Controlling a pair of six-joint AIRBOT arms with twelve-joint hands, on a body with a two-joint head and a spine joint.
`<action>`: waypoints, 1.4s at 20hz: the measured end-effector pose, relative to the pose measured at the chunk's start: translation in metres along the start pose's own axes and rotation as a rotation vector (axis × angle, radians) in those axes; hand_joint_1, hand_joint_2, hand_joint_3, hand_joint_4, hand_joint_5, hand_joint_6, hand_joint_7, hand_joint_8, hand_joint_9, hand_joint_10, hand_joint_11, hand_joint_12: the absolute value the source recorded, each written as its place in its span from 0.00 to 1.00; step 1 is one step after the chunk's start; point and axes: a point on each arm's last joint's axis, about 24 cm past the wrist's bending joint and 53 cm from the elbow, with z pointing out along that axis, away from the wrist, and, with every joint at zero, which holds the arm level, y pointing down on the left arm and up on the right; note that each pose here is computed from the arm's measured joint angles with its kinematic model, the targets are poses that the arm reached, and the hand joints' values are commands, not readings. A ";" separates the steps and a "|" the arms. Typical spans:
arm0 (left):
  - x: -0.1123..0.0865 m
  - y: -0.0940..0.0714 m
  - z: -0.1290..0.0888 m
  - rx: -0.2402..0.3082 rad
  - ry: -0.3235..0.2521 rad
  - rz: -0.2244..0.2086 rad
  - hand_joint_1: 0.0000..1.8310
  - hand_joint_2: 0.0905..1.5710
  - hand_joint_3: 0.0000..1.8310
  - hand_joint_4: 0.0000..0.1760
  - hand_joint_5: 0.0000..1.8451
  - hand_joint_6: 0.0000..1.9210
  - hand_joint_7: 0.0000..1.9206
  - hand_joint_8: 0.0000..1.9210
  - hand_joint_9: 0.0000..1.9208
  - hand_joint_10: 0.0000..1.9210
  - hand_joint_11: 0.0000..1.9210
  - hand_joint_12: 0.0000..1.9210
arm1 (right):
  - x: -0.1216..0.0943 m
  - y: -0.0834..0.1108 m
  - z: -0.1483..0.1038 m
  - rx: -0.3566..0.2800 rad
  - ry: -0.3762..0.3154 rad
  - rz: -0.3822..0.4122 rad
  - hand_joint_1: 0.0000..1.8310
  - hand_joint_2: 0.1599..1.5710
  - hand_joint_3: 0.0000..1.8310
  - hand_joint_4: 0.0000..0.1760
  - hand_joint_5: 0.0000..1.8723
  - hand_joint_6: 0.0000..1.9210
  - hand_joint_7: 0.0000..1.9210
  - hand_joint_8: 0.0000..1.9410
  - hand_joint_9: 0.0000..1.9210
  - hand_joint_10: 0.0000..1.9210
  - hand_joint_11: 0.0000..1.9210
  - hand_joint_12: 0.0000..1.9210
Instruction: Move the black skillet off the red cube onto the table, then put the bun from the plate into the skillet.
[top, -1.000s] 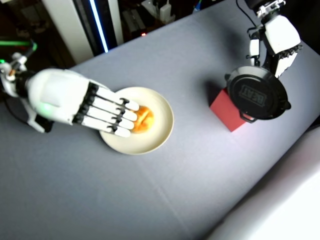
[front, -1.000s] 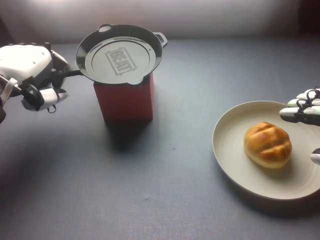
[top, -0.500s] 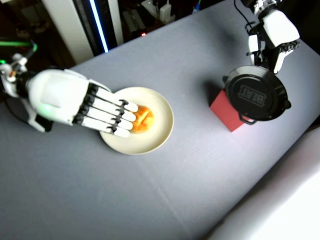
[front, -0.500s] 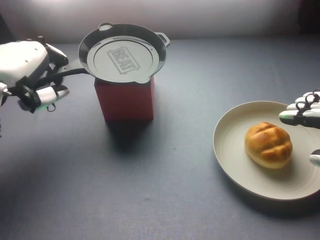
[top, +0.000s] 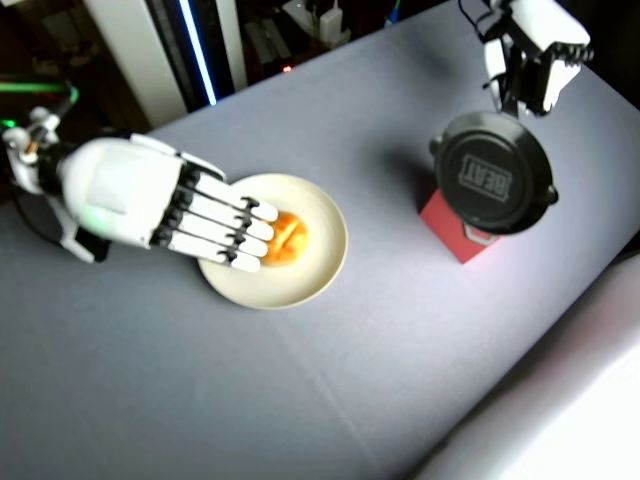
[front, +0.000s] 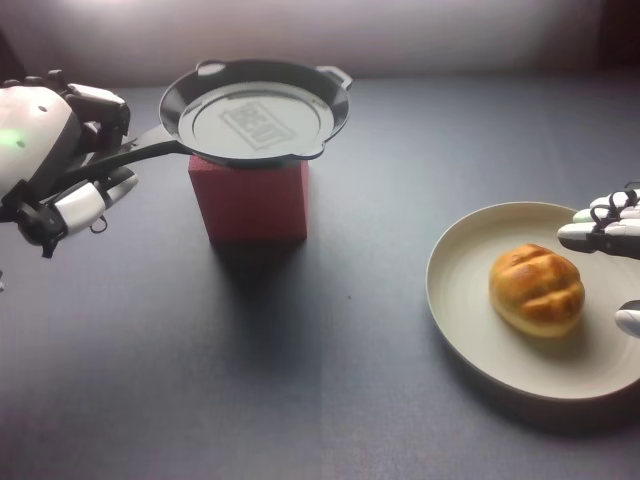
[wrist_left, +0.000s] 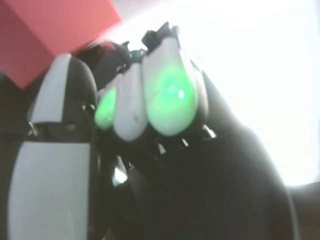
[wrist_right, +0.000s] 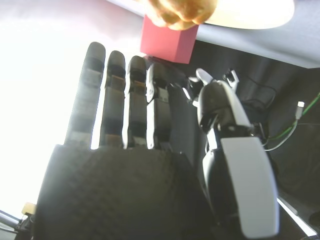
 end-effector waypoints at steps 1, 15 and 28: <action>-0.002 -0.002 0.000 0.007 -0.007 0.000 0.77 0.78 0.00 0.00 0.65 1.00 0.72 1.00 0.83 1.00 0.85 1.00 | 0.000 0.000 0.000 -0.002 0.002 -0.001 0.29 0.84 0.00 0.00 0.26 0.00 0.24 0.00 0.22 0.00 0.21 0.02; 0.014 -0.055 -0.055 0.184 0.086 -0.028 0.72 0.78 0.00 0.00 0.70 1.00 0.78 1.00 0.86 1.00 0.89 1.00 | 0.005 -0.005 0.000 0.016 0.008 0.013 0.28 0.86 0.00 0.00 0.26 0.00 0.24 0.00 0.22 0.00 0.21 0.02; 0.074 -0.012 -0.081 0.025 0.394 0.142 0.62 0.77 0.00 0.11 0.52 1.00 0.64 1.00 0.77 1.00 0.80 1.00 | 0.005 -0.004 0.000 0.015 0.010 0.012 0.32 0.86 0.00 0.00 0.26 0.00 0.25 0.00 0.23 0.00 0.22 0.03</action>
